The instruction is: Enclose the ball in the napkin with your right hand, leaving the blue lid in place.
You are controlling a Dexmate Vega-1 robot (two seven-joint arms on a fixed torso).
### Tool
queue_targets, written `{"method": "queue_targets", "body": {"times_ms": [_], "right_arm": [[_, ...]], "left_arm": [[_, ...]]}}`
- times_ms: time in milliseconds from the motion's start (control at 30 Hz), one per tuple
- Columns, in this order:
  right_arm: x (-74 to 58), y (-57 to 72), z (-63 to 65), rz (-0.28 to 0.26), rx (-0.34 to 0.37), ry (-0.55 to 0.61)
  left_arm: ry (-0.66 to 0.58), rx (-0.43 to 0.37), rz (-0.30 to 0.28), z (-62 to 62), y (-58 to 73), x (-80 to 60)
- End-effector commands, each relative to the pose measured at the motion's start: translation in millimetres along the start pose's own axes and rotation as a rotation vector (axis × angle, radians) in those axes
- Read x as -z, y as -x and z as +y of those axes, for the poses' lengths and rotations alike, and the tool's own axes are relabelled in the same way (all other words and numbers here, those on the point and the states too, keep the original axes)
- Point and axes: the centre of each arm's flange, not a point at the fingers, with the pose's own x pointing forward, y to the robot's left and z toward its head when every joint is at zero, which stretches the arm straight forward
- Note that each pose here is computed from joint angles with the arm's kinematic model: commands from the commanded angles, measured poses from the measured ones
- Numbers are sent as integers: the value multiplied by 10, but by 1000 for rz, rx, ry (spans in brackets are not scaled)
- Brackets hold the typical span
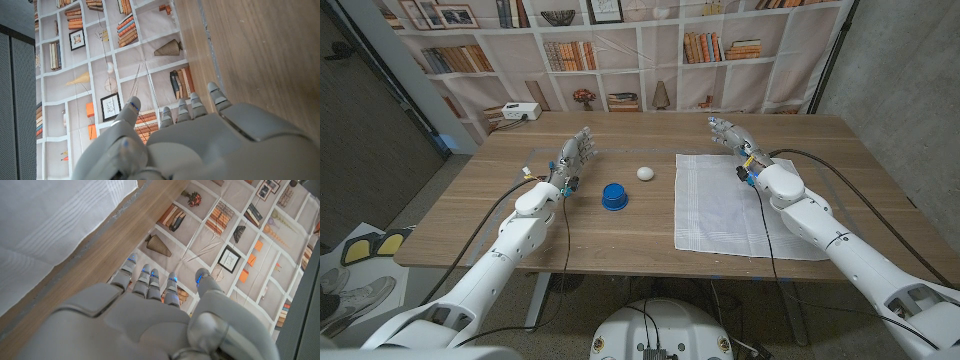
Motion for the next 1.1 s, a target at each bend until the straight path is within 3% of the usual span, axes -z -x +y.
{"method": "queue_targets", "body": {"times_ms": [33, 433, 733, 1100], "right_arm": [[-509, -82, 263, -86, -78, 257], [-843, -48, 463, -120, -121, 464], [-981, -18, 627, -117, -152, 598], [-1165, -34, 806, -154, -200, 708]], "left_arm": [[7, 12, 7, 5, 33, 33], [7, 14, 3, 30, 104, 34], [9, 16, 4, 35, 171, 41], [14, 31, 7, 39, 222, 41]]}}
